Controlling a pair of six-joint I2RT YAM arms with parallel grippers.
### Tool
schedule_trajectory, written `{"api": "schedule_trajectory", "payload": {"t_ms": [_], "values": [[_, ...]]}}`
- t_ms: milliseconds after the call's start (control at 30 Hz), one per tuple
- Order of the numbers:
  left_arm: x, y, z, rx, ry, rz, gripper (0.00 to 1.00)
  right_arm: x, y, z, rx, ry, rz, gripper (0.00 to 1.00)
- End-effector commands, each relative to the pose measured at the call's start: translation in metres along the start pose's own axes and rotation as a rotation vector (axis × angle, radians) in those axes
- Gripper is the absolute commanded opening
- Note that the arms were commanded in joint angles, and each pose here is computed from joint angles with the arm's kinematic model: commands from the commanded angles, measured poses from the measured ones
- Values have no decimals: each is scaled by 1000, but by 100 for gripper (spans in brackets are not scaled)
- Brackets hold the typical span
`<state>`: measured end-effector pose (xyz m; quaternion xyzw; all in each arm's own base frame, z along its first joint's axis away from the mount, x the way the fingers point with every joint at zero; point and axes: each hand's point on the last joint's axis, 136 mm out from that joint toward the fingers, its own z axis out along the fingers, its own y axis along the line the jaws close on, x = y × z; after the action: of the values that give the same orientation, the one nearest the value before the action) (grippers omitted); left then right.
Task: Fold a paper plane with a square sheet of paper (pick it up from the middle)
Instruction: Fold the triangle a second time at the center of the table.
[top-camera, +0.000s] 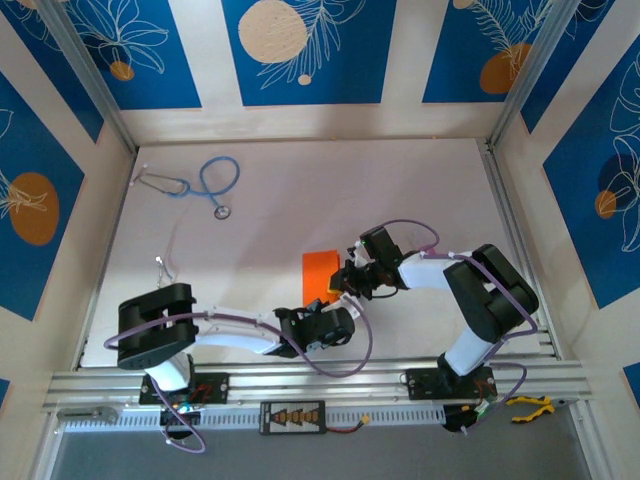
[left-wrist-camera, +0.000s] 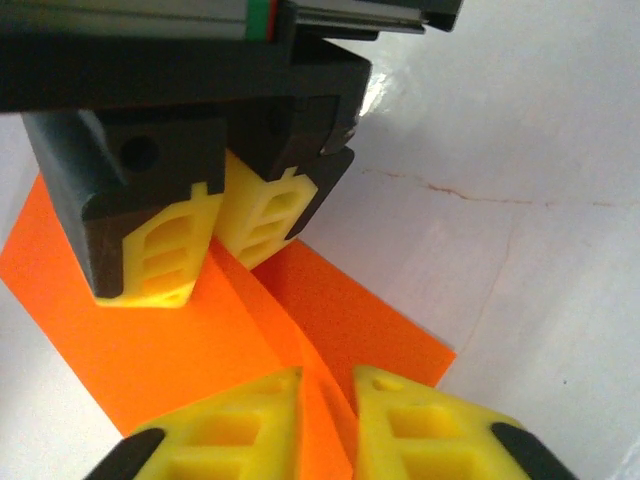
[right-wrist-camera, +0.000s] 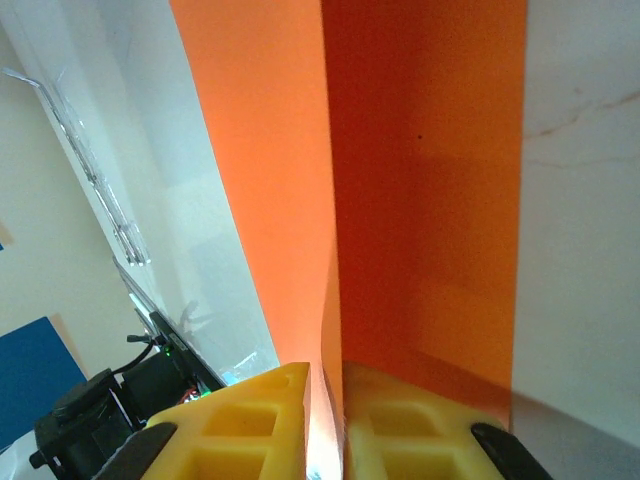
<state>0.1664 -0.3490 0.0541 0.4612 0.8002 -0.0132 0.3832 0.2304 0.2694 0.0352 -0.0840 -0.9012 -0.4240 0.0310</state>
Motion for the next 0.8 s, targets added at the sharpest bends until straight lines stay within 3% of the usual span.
{"api": "schedule_trajectory", "payload": {"t_ms": [0, 100, 300, 767], "values": [[-7, 0, -3, -6, -4, -2, 11, 1, 13, -7, -29, 9, -28, 16], [-8, -1, -5, 7, 1, -4, 5, 1, 11, -7, -24, 7, -25, 16], [-8, -4, -7, 33, 12, -26, 1, 2, 7, -5, -14, 10, -17, 16], [-8, -7, -11, 109, 19, -84, 0, 3, 1, -5, 4, 11, -10, 16]]}}
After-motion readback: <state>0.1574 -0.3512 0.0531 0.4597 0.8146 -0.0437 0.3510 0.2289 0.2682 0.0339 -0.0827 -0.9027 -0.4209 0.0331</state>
